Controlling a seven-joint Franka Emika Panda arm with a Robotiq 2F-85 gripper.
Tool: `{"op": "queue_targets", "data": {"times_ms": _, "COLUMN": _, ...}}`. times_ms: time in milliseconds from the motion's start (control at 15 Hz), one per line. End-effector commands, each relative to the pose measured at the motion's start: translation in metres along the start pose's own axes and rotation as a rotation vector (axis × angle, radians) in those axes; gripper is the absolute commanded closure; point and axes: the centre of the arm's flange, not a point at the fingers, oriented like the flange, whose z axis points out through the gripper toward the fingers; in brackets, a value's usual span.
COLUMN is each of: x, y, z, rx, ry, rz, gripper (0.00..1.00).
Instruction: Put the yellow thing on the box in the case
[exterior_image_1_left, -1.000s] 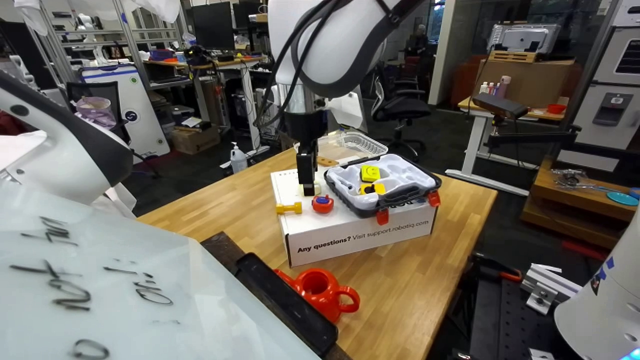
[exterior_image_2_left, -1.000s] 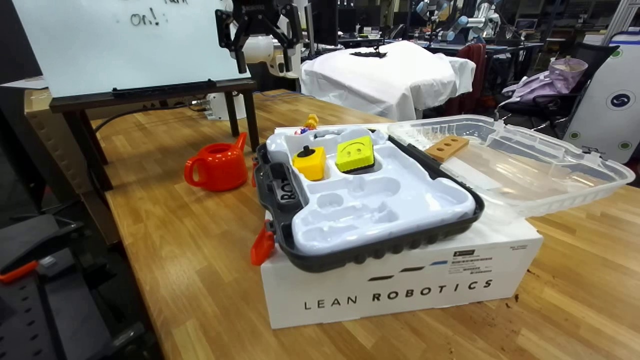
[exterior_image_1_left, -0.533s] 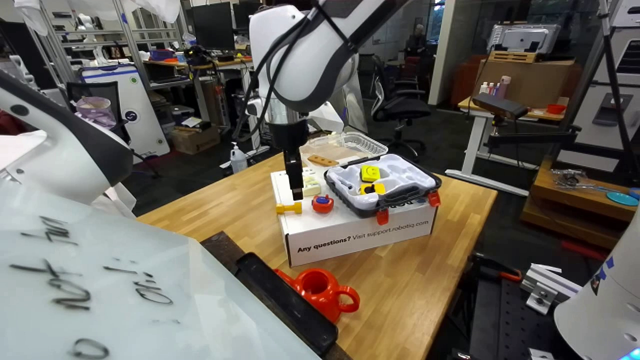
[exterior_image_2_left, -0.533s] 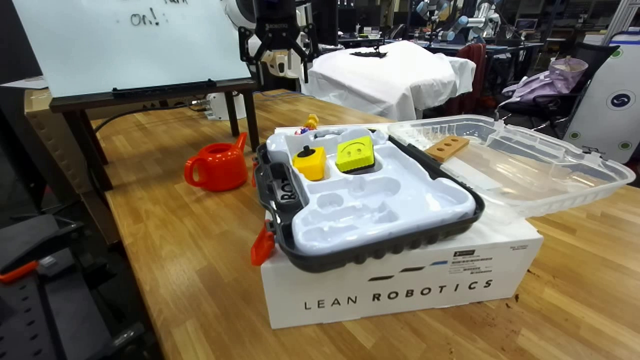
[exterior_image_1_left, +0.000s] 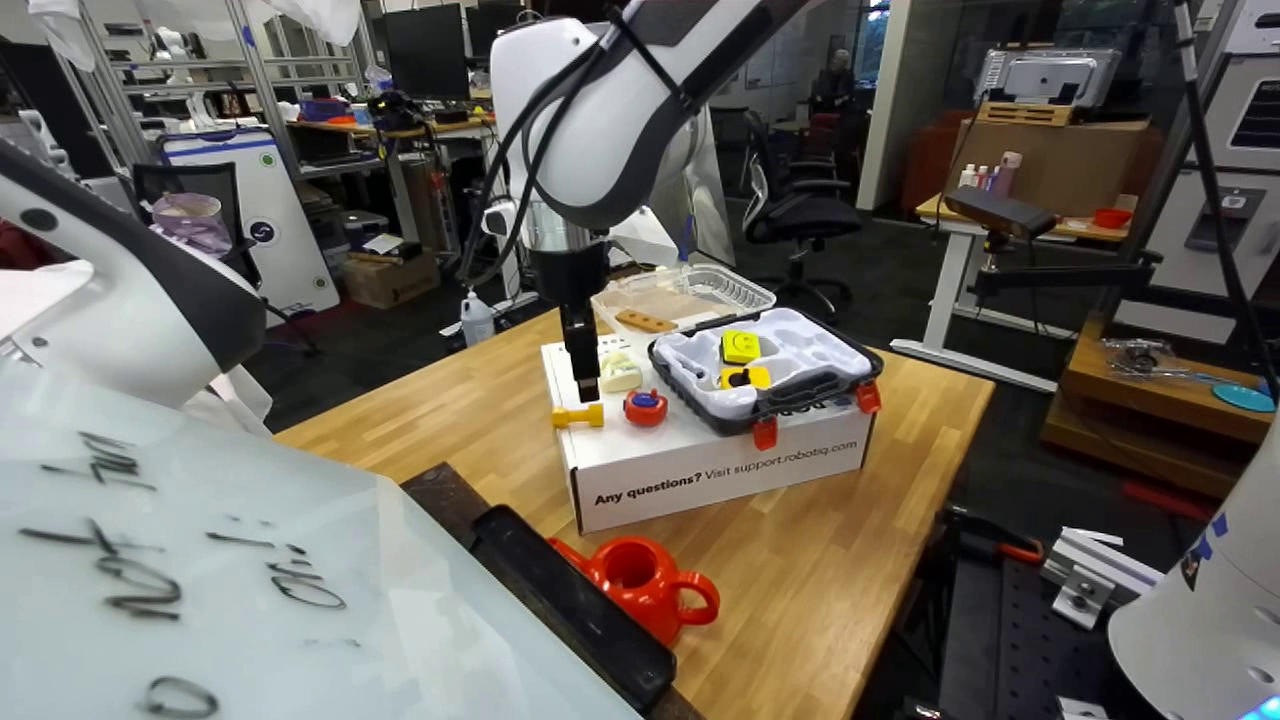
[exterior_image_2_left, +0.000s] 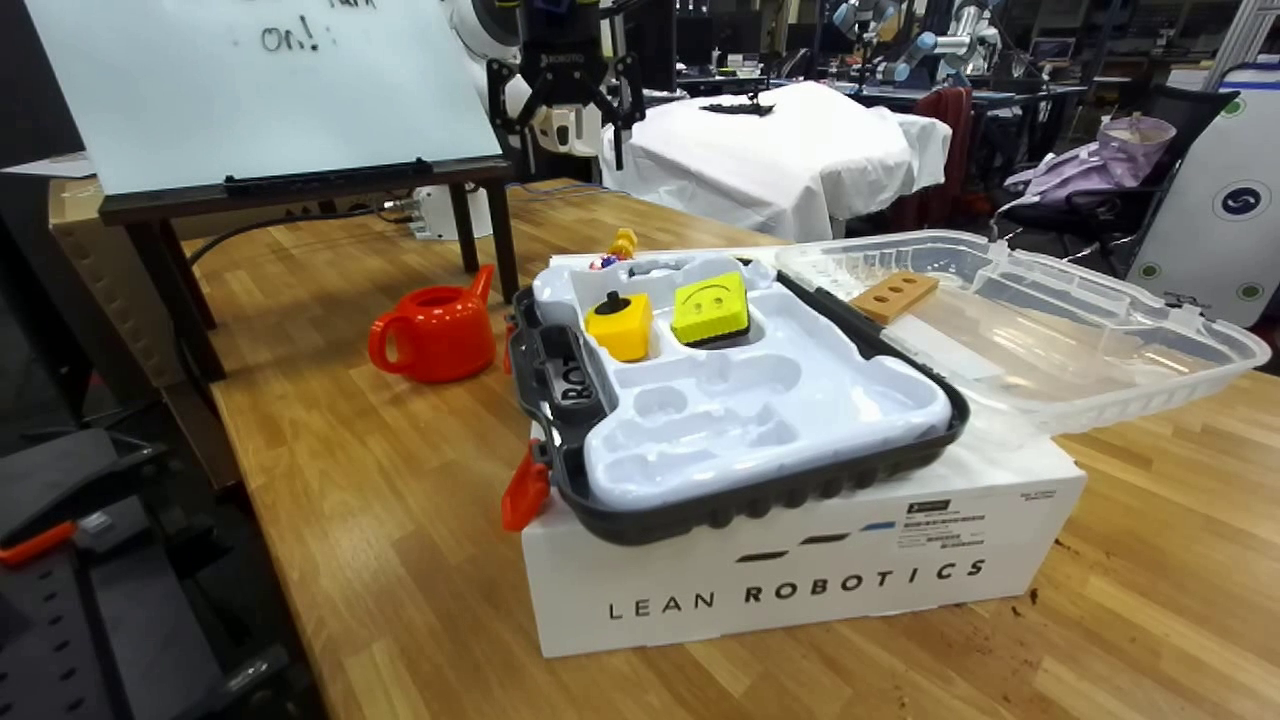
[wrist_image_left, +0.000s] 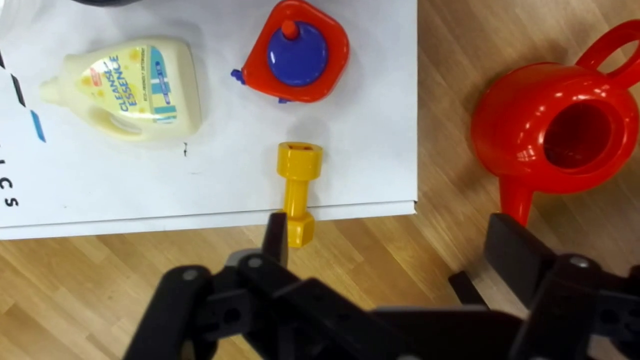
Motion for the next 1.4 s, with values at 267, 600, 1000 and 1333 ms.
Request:
{"op": "queue_targets", "data": {"times_ms": 267, "x": 0.009, "y": 0.015, "z": 0.006, "rx": -0.031, "ry": 0.023, "rz": 0.049, "gripper": 0.0}}
{"op": "queue_targets", "data": {"times_ms": 600, "x": 0.012, "y": 0.039, "z": 0.035, "rx": -0.014, "ry": -0.005, "rz": 0.086, "gripper": 0.0}}
{"op": "queue_targets", "data": {"times_ms": 1000, "x": 0.027, "y": 0.052, "z": 0.059, "rx": 0.009, "ry": -0.01, "rz": 0.089, "gripper": 0.0}}
{"op": "queue_targets", "data": {"times_ms": 1333, "x": 0.03, "y": 0.055, "z": 0.067, "rx": 0.023, "ry": -0.005, "rz": 0.098, "gripper": 0.0}}
